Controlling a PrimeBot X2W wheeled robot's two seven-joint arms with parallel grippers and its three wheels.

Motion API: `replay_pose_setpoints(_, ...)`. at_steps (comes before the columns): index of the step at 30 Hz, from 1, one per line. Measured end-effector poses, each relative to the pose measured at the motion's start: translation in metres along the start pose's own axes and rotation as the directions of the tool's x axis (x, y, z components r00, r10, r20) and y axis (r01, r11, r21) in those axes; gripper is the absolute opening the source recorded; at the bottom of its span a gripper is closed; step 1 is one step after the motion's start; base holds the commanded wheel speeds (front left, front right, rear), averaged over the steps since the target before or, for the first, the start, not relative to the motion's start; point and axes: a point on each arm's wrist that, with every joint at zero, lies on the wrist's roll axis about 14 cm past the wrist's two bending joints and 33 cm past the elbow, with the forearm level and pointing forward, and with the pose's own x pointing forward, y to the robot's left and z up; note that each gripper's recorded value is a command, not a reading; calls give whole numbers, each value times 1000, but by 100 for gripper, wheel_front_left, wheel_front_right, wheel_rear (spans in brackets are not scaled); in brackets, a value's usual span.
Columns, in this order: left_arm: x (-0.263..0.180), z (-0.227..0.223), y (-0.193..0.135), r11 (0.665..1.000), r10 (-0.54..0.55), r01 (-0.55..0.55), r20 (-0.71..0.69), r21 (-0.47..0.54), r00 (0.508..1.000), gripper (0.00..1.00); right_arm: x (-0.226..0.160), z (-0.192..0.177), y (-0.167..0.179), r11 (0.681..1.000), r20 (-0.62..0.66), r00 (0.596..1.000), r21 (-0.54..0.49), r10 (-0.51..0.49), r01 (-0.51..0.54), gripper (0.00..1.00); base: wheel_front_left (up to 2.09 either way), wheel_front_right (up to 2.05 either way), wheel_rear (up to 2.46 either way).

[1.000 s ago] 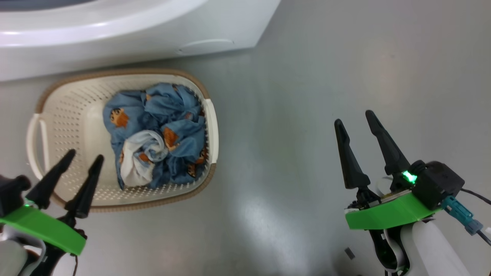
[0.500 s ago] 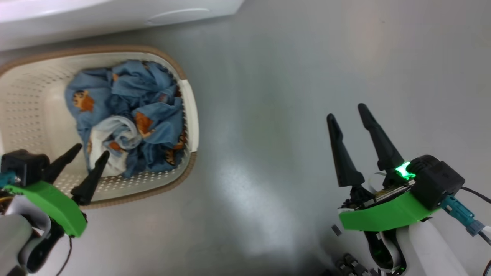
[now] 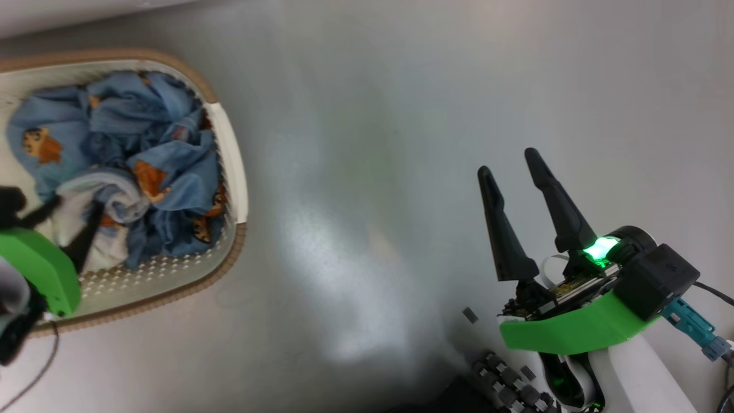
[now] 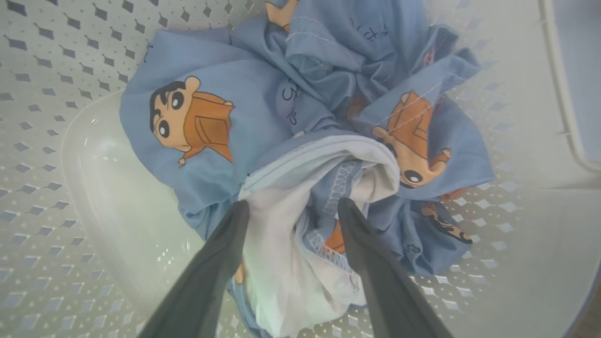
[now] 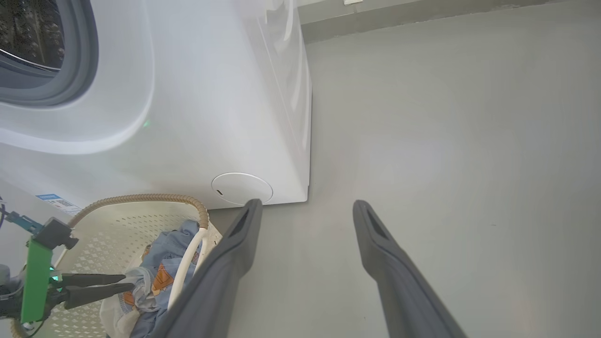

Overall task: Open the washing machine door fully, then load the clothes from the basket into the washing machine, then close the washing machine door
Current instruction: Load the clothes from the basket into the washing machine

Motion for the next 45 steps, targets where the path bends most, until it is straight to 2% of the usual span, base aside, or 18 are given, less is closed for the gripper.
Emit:
replay_pose_setpoints(3,11,-2,7,1000,18,-17,-24,7,1000,100,-1,-3,-1,1000,-10,1000,-1,-5,5,100,0,0,0)
replay_pose_setpoints(10,33,-12,-6,1000,-20,19,-81,-17,996,100,-3,-8,-5,1000,-27,1000,-8,-17,16,100,0,0,0)
replay_pose_setpoints(16,42,-20,8,999,29,-34,-150,-31,988,100,-4,-8,-6,1000,-27,999,3,-23,23,100,0,0,0)
replay_pose_setpoints(17,43,-20,7,999,28,-33,-150,-33,988,57,-4,-7,-6,1000,-26,999,2,-24,24,100,0,0,0)
replay_pose_setpoints(18,45,-20,5,999,23,-29,-149,-33,989,5,-5,-7,-6,1000,-24,999,1,-25,25,100,0,0,0)
replay_pose_setpoints(19,46,-18,3,999,18,-23,-143,-32,990,0,-5,-6,-6,1000,-23,999,1,-25,25,100,0,0,0)
replay_pose_setpoints(25,43,-10,-5,999,2,-7,-108,-49,994,0,-4,-3,-4,1000,-12,1000,4,-19,19,100,0,0,0)
replay_pose_setpoints(30,37,10,-22,995,-40,39,-6,-87,999,0,-3,-5,-2,1000,-16,1000,12,-12,12,100,0,0,0)
replay_pose_setpoints(45,-32,48,-54,989,-76,100,200,-109,977,0,3,23,18,999,55,997,-4,53,-53,100,0,0,0)
